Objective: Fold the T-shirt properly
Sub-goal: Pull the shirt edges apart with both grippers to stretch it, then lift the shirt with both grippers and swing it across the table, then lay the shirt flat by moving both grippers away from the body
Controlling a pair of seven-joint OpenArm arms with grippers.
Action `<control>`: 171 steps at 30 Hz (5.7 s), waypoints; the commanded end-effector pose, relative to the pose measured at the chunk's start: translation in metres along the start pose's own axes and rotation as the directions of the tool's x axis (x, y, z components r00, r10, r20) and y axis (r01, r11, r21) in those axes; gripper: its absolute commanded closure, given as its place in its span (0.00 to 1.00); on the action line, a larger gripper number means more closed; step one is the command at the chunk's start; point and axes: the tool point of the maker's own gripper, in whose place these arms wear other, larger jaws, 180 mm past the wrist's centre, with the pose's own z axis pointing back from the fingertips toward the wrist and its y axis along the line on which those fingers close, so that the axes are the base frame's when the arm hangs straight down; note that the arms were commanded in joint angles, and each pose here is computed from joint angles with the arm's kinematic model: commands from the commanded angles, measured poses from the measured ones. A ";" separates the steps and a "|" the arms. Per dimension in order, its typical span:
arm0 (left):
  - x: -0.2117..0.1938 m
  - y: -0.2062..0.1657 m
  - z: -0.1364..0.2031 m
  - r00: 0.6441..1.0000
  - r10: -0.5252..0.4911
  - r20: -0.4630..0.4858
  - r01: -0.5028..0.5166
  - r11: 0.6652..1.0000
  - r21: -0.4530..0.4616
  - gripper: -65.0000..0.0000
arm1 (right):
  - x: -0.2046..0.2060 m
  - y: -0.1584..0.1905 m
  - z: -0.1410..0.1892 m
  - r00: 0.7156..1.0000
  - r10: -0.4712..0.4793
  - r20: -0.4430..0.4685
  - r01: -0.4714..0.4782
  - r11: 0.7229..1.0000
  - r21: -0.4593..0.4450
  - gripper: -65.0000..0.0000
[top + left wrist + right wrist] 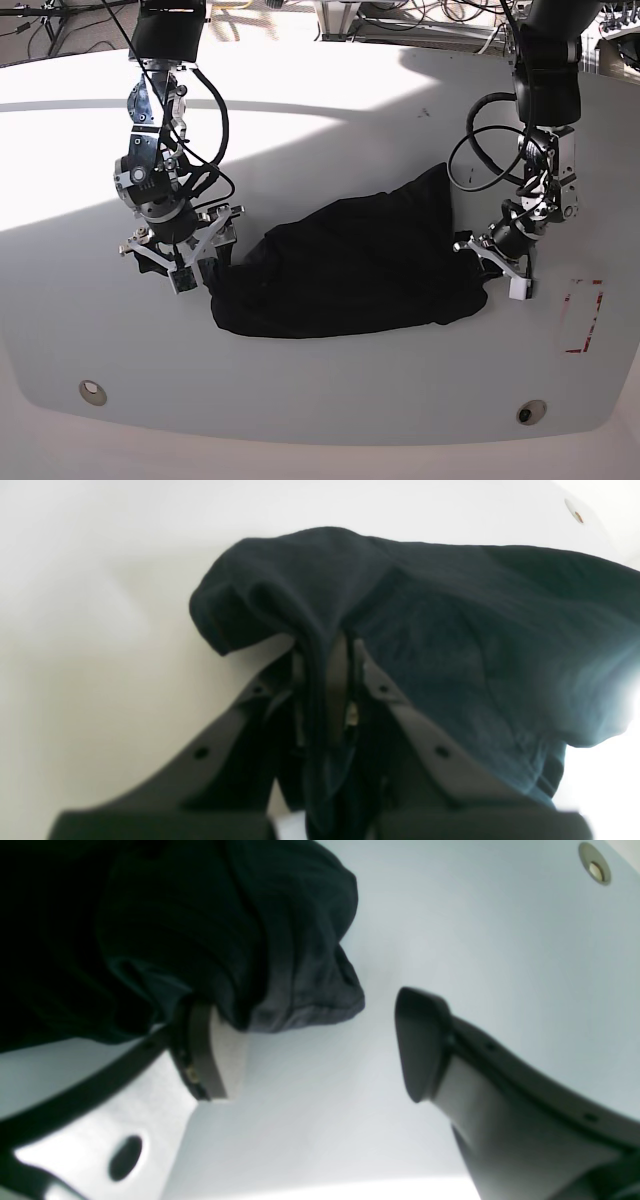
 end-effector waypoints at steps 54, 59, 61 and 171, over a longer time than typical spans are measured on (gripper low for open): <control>0.168 -0.050 0.082 0.865 -0.404 0.298 0.409 0.911 0.048 1.00 | 0.093 -0.052 0.045 0.968 0.193 0.160 -0.167 0.973 -0.160 1.00; 0.213 -0.060 0.102 0.808 -0.471 0.353 0.466 0.879 0.106 1.00 | 0.125 -0.071 0.049 0.953 0.223 0.206 -0.180 0.961 -0.208 1.00; 0.228 -0.065 0.108 0.788 -0.497 0.363 0.486 0.865 0.126 1.00 | 0.142 -0.078 0.054 0.943 0.233 0.237 -0.179 0.957 -0.229 1.00; -0.100 -0.042 0.245 0.879 -0.165 -0.447 0.220 0.973 0.075 0.93 | -0.129 -0.001 0.080 0.917 0.147 -0.372 -0.138 0.989 0.051 0.99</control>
